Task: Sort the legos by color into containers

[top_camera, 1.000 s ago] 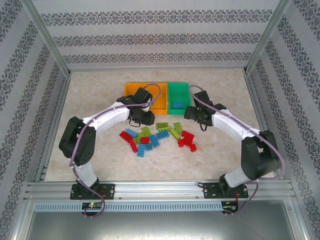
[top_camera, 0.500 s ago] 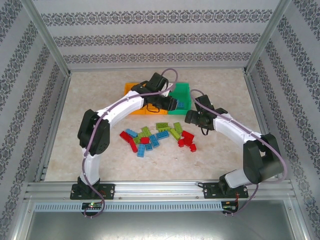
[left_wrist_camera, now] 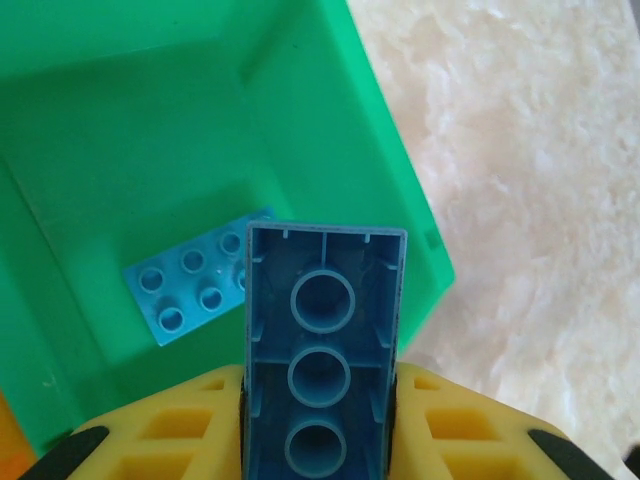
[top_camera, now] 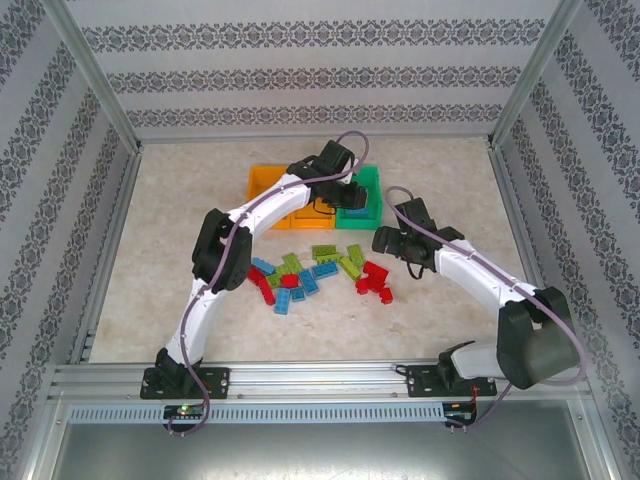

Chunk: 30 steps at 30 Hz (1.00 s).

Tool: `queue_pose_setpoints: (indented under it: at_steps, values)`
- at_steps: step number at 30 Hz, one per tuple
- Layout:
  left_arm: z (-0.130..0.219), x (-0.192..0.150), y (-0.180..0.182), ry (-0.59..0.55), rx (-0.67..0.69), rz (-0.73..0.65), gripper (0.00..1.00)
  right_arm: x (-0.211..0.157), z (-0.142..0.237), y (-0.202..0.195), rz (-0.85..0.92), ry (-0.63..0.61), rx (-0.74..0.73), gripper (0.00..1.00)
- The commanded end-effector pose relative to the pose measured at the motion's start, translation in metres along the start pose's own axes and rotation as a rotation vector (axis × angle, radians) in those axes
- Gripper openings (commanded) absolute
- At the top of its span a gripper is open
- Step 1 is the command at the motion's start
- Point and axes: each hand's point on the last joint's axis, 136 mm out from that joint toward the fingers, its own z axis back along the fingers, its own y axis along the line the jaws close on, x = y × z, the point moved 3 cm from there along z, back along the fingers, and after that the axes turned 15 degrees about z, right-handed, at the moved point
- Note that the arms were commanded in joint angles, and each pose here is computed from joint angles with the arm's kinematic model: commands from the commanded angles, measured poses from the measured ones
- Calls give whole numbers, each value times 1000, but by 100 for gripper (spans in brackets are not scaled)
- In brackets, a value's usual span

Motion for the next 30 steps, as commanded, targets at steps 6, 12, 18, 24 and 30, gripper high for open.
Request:
queue_pose_setpoints:
  at_steps: [6,12,18,24,30]
  values:
    - [-6,7,1,-40,52,60,57,-6,4,4,31,-8,53,90]
    - [7,9,-13,-39,-7,62,81,-6,14,25,185,-59,89,90]
    - [29,3,-31,-40,-114,58,93,-12,23,55,371,-117,128,92]
    - [63,2,-38,-114,-143,-19,100,-21,28,86,515,-147,199,92]
    - [94,-1,-16,-240,-36,-83,100,-45,23,126,611,-75,258,88]
